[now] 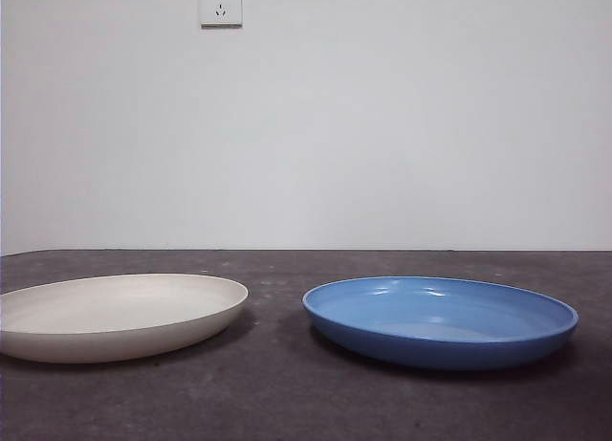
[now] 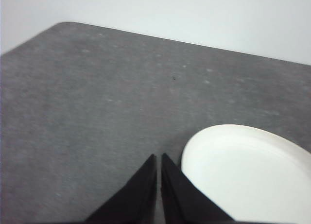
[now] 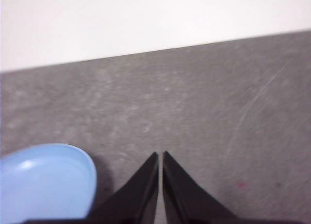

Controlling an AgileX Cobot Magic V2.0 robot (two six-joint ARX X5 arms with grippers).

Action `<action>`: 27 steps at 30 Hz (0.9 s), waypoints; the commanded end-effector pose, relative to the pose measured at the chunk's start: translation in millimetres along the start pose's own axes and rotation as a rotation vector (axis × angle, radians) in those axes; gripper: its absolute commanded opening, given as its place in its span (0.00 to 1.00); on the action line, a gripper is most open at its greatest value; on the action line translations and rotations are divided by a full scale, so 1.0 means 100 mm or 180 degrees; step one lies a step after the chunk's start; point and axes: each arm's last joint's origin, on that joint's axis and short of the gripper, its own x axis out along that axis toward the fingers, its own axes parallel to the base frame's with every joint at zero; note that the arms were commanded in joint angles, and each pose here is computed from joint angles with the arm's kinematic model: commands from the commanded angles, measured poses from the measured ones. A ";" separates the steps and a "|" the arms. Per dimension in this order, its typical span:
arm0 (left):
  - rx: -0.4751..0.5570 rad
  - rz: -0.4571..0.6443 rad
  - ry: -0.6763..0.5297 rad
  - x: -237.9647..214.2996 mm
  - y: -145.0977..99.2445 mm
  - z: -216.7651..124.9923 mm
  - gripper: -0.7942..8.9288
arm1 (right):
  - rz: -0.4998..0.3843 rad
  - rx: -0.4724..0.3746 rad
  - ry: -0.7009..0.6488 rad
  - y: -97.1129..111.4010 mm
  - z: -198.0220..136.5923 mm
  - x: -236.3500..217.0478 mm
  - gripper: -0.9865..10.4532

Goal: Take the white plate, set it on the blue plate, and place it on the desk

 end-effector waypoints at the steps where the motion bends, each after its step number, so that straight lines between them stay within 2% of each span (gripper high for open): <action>1: -0.0244 -0.0096 -0.0109 -0.05 -0.05 0.15 0.10 | 0.0103 0.0559 -0.0131 0.06 0.16 -0.05 0.09; 6: -0.0482 -0.0249 -0.0085 -0.08 -0.13 0.36 0.10 | 0.0184 0.0852 -0.0210 0.15 0.45 -0.17 0.09; 12: -0.0434 -0.0412 0.0163 -0.05 -0.27 0.64 0.10 | 0.0317 0.0882 0.0079 0.26 0.77 -0.29 0.09; 20: -0.0101 -0.0829 0.0419 0.01 -0.52 1.21 0.10 | 0.0596 0.0584 0.0481 0.40 1.13 -0.35 0.09; 27: -0.0026 -0.1358 0.0640 0.10 -0.71 1.54 0.10 | 0.0998 0.0328 0.0995 0.47 1.33 -0.25 0.09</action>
